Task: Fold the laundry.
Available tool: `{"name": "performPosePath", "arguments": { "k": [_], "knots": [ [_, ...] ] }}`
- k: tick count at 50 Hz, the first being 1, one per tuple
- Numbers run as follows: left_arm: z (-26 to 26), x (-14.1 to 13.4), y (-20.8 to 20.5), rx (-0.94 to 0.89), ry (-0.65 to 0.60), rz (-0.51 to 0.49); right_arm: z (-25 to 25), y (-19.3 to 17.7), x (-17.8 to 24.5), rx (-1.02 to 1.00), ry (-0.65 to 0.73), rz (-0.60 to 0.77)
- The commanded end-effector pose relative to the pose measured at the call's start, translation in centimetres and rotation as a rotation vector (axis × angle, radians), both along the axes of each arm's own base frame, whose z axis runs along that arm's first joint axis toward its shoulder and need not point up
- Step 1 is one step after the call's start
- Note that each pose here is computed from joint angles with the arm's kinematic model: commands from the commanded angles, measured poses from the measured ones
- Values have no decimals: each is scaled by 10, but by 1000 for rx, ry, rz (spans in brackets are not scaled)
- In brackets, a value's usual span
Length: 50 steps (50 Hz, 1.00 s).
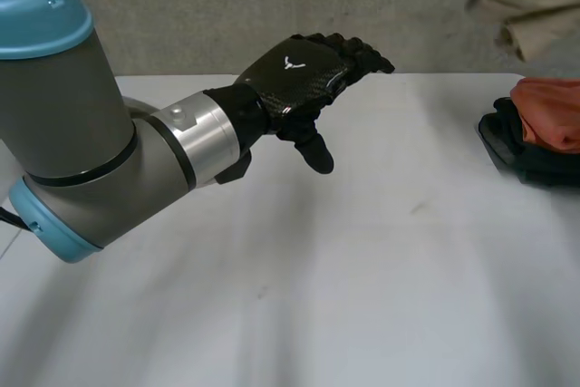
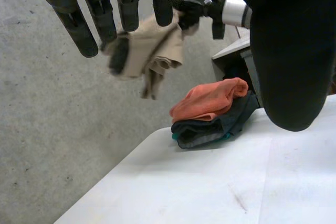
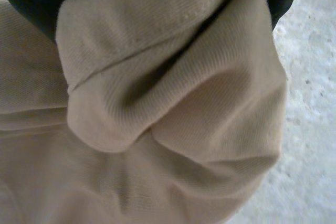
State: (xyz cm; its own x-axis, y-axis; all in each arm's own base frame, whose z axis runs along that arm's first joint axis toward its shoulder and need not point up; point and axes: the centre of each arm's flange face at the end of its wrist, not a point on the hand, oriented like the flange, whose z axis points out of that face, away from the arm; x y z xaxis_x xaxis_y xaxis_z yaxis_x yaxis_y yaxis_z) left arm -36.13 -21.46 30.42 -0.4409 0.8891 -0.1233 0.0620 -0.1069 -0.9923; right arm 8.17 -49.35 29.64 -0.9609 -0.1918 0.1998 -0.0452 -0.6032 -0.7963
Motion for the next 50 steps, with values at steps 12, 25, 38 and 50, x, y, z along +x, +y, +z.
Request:
{"name": "performPosePath", "arguments": {
  "k": [12, 25, 38, 50],
  "knots": [
    [-28, 0, 2, 66, -53, -2, -178, -26, -133, 168, 142, -46],
    [-21, -1, 9, 50, -43, -14, -125, -14, -135, 227, 90, -72],
    [-7, -4, 25, 27, -19, -46, -77, 37, -176, 501, 145, -382],
    [25, 0, 33, -61, 49, -49, 11, 53, -196, 265, 349, -804]
  ]
}}
